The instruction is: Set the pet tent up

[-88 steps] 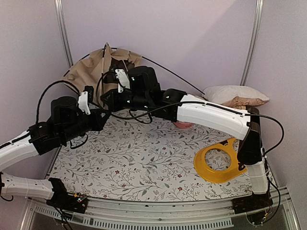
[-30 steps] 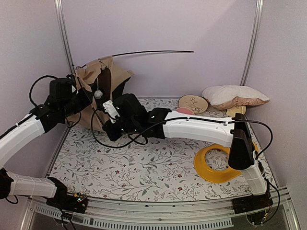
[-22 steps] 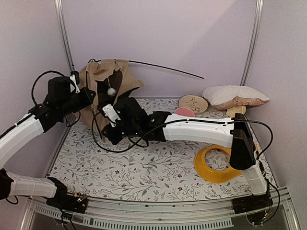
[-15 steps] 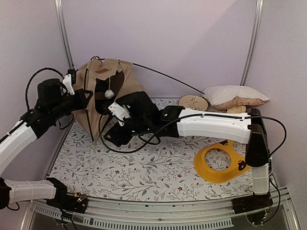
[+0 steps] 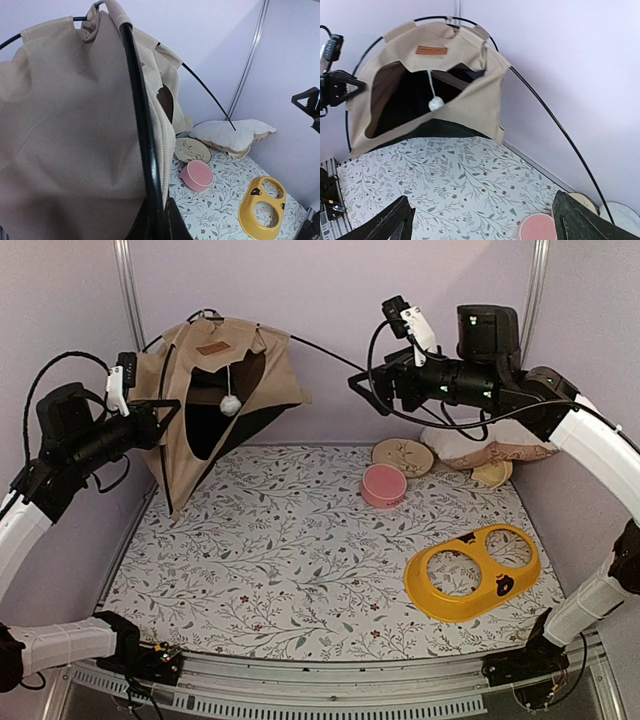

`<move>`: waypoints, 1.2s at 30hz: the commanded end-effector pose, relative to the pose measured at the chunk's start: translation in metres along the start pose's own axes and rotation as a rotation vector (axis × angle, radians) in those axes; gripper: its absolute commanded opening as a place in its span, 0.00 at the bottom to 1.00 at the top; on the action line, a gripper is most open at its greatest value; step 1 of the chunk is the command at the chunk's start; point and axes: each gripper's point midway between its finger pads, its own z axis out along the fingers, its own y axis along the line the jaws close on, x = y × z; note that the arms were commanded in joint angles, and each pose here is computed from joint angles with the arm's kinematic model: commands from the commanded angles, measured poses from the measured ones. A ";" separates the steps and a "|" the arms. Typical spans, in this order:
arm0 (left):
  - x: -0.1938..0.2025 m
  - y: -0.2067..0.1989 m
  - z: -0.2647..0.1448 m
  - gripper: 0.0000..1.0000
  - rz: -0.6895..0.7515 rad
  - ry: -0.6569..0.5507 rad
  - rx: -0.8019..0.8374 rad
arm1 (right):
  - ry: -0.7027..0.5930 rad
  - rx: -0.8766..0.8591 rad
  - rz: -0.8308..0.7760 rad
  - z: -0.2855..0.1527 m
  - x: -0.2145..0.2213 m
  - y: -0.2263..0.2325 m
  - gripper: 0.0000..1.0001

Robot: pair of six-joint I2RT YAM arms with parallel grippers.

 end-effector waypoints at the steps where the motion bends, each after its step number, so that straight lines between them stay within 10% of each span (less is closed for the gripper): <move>1: -0.048 -0.025 -0.014 0.00 0.143 -0.093 0.099 | 0.088 0.133 -0.011 -0.037 0.027 -0.054 0.99; 14: -0.073 -0.035 -0.019 0.00 0.293 0.007 0.210 | 0.171 0.258 0.133 -0.108 0.069 -0.154 1.00; 24: -0.060 -0.037 0.007 0.00 0.298 0.119 0.381 | 0.266 0.077 0.406 -0.123 0.134 -0.100 0.94; 30: -0.054 -0.016 0.025 0.00 0.265 0.134 0.484 | 0.197 0.313 0.525 -0.163 0.125 -0.118 0.95; 36: -0.054 0.010 0.034 0.00 0.242 0.112 0.582 | 0.245 0.057 0.608 -0.172 0.134 -0.061 0.93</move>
